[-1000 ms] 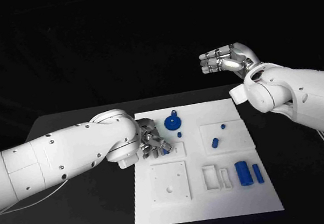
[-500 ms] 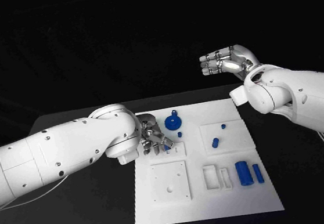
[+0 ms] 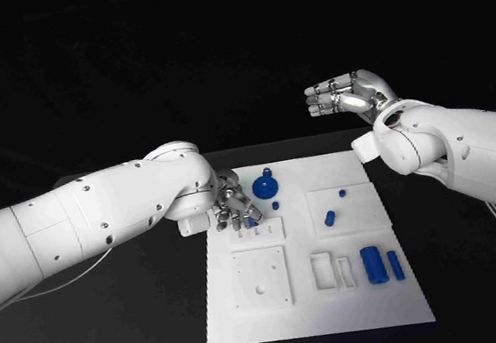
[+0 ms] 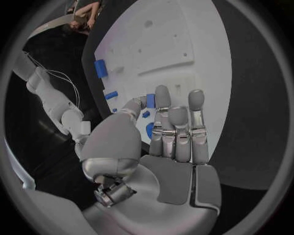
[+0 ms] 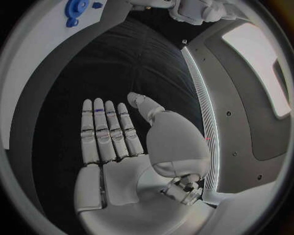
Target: Assemble the parts on the task board
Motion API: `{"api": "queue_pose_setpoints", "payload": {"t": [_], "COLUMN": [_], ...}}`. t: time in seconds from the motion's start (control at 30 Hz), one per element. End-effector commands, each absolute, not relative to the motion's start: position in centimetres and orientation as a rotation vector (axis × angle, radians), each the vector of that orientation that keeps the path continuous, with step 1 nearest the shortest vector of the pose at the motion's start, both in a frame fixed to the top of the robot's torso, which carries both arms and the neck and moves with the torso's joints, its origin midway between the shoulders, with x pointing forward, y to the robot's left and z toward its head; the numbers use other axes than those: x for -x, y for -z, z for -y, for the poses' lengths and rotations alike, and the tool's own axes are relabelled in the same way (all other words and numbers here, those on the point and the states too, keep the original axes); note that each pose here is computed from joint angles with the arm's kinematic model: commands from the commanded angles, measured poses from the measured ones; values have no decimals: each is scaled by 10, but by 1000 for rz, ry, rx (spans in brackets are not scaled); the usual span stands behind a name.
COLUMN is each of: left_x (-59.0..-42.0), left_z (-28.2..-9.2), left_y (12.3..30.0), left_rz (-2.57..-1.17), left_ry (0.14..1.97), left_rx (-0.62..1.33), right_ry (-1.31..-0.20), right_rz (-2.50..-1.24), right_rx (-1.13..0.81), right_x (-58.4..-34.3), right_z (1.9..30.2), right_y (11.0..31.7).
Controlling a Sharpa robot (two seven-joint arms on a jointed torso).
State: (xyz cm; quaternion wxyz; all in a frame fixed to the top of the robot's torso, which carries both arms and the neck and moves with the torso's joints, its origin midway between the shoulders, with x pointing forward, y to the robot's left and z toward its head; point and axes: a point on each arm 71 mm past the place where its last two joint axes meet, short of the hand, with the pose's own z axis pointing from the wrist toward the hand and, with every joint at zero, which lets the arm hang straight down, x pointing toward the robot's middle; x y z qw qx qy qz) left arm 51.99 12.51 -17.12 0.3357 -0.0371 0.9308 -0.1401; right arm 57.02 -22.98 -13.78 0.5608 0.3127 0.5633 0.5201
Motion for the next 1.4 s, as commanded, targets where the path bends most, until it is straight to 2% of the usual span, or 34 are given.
{"api": "queue_pose_setpoints", "payload": {"t": [0.03, 0.57, 1.4], "left_x": [-519, -528, -524], "left_z": [-123, -111, -106], "left_y": [174, 172, 174], "left_rz": [-2536, -2524, -2529], "left_ry": [347, 341, 286], "left_rx": [63, 63, -22], "right_ry": [-1241, -1245, -1248], "right_rz": [-1341, -1343, -1345], "right_rx": [-724, -723, -722], "right_x": [-570, -569, -569], "right_z": [227, 225, 223], "right_y": [138, 138, 138]}}
